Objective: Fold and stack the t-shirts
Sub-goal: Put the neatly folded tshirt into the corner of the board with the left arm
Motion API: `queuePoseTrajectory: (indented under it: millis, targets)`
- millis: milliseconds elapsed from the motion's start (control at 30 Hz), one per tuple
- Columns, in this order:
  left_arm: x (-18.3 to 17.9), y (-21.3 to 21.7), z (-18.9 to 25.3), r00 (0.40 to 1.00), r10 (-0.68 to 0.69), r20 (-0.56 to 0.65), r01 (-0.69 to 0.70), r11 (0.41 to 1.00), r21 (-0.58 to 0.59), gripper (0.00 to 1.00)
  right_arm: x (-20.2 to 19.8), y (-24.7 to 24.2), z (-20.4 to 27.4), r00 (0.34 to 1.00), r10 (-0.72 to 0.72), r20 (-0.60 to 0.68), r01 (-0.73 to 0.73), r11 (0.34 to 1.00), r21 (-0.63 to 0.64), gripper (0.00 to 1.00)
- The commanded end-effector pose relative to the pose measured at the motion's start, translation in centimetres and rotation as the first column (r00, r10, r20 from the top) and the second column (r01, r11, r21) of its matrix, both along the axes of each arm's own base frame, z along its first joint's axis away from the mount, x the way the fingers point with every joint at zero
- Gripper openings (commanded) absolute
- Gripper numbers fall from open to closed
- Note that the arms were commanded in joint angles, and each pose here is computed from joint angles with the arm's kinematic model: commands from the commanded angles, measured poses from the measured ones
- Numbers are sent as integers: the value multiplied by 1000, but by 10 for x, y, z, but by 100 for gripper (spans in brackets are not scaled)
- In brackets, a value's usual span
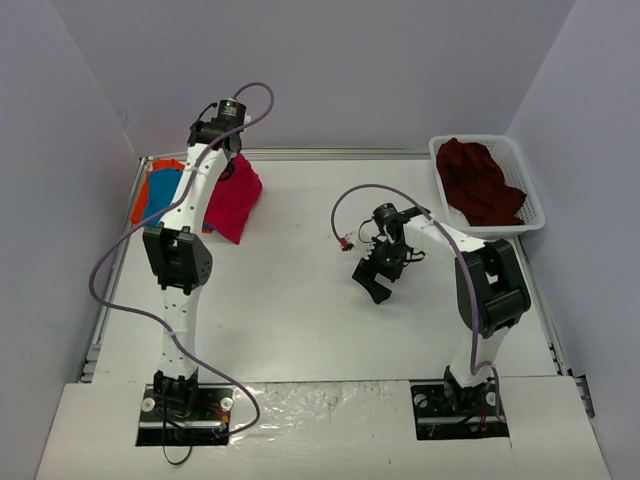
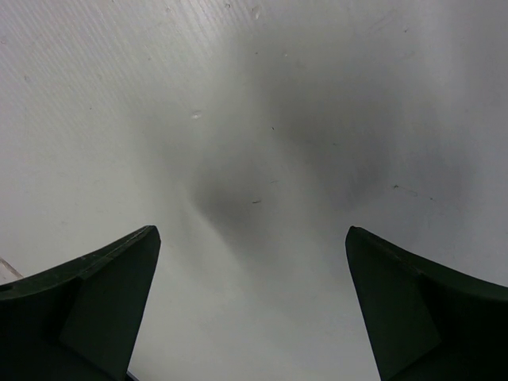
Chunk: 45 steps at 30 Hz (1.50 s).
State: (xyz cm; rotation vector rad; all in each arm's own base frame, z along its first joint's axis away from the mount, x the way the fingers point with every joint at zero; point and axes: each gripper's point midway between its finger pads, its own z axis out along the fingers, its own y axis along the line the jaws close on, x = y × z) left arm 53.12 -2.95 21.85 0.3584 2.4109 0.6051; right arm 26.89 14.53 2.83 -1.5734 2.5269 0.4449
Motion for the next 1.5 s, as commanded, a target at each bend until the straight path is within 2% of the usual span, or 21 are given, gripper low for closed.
queuePoseTrajectory:
  millis: [0, 233, 433, 733, 900, 1033, 1067, 1100, 1133, 1233, 1467]
  targets:
    - [-16, 31, 88, 982, 54, 183, -52, 999, -16, 2, -10, -4, -5, 999, 0, -42, -1, 999, -35, 100]
    - [-25, 67, 106, 971, 109, 215, -96, 993, -71, 2, -12, -6, -12, 999, -2, -54, -1, 998, -57, 100]
    - [-25, 97, 103, 962, 167, 218, -145, 983, -114, 3, -13, -6, -15, 998, -1, -61, -3, 998, -67, 100]
    - [-10, 134, 58, 958, 227, 173, -192, 961, -197, 2, -15, -10, -22, 996, -13, -85, 5, 996, -86, 100]
    - [-1, 150, 34, 955, 252, 159, -219, 956, -197, 2, -15, -14, -26, 995, -26, -99, 16, 995, -97, 100]
    - [9, 164, 26, 944, 266, 194, -234, 956, -174, 3, -16, -17, -30, 993, -32, -112, 21, 994, -106, 100]
    - [9, 168, 22, 945, 265, 191, -238, 959, -150, 19, -16, -17, -31, 993, -37, -114, 25, 994, -109, 100]
    - [11, 169, 20, 943, 268, 199, -242, 959, -147, 20, -17, -18, -32, 992, -39, -118, 26, 993, -113, 100]
    - [17, 174, 24, 936, 264, 232, -241, 963, -123, 49, -18, -19, -33, 992, -41, -122, 27, 993, -115, 100]
    - [21, 189, 34, 916, 284, 283, -281, 958, -52, 69, -19, -19, -34, 991, -45, -127, 31, 993, -117, 100]
    - [-2, 192, 100, 890, 275, 365, -299, 954, 12, 83, -16, -20, -28, 992, -53, -111, 42, 994, -105, 100]
